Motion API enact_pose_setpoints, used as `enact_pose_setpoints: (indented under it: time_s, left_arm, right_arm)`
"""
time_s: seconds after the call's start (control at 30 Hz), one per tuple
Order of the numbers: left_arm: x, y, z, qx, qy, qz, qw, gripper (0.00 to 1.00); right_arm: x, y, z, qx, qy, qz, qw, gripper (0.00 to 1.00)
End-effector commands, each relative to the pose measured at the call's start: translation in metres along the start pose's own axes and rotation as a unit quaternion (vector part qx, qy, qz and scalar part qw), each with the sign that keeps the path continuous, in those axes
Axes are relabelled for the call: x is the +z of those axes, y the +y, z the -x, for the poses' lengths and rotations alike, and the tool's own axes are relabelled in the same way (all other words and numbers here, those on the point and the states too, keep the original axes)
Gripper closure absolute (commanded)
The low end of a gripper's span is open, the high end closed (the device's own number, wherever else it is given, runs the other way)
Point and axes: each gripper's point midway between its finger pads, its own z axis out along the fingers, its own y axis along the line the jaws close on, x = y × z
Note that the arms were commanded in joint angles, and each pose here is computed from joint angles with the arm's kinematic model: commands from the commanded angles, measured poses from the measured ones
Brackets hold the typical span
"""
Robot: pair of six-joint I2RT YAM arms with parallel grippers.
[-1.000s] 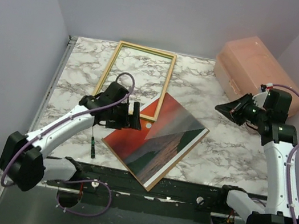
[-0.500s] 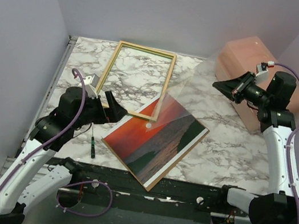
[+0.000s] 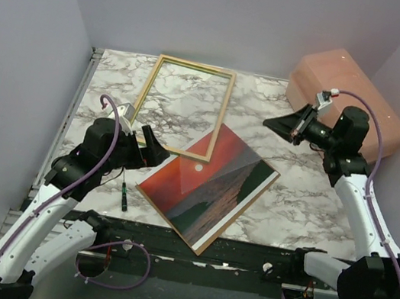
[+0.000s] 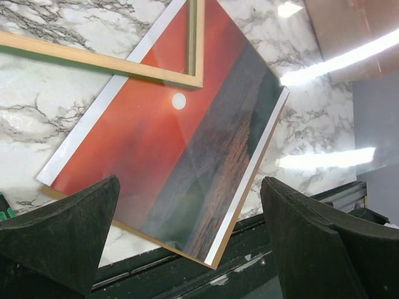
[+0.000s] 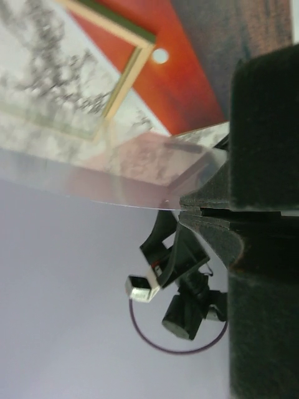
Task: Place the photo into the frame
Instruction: Place the photo frame item at the center of the board.
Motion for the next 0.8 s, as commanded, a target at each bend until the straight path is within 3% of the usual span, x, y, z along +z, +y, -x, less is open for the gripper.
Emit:
enact_pose_setpoints:
  time_s: [0.0,0.13,0.3,0.47,0.53,0.6,0.77]
  left_arm:
    - [0.006,0.01,-0.006,-0.01,0.009,0.02,1.0,0.02]
    - [0.013,0.011,-0.012,-0.014,0.02,0.016,1.0,0.02]
    - [0.022,0.014,-0.022,-0.028,0.036,0.013,0.999,0.01]
    - [0.037,0.032,-0.048,-0.057,0.072,0.034,0.995,0.02]
    - [0.044,0.044,-0.06,-0.068,0.089,0.054,0.992,0.01]
    - [0.049,0.055,-0.072,-0.075,0.104,0.073,0.989,0.01]
    - [0.061,0.079,-0.096,-0.086,0.14,0.117,0.979,0.02]
  right_arm:
    - [-0.008,-0.05,-0.044,0.019,0.028,-0.032,0.999,0.99]
    - [-0.019,-0.127,-0.088,0.07,0.053,-0.13,0.988,0.99]
    - [-0.034,-0.178,-0.145,0.127,0.096,-0.168,0.973,0.93]
    - [-0.05,-0.198,-0.175,0.132,0.132,-0.198,0.962,0.46]
    - [-0.054,-0.205,-0.177,0.125,0.136,-0.22,0.958,0.34]
    - [-0.055,-0.21,-0.171,0.11,0.134,-0.239,0.955,0.27]
    - [-0.045,-0.23,-0.145,0.078,0.126,-0.281,0.948,0.26]
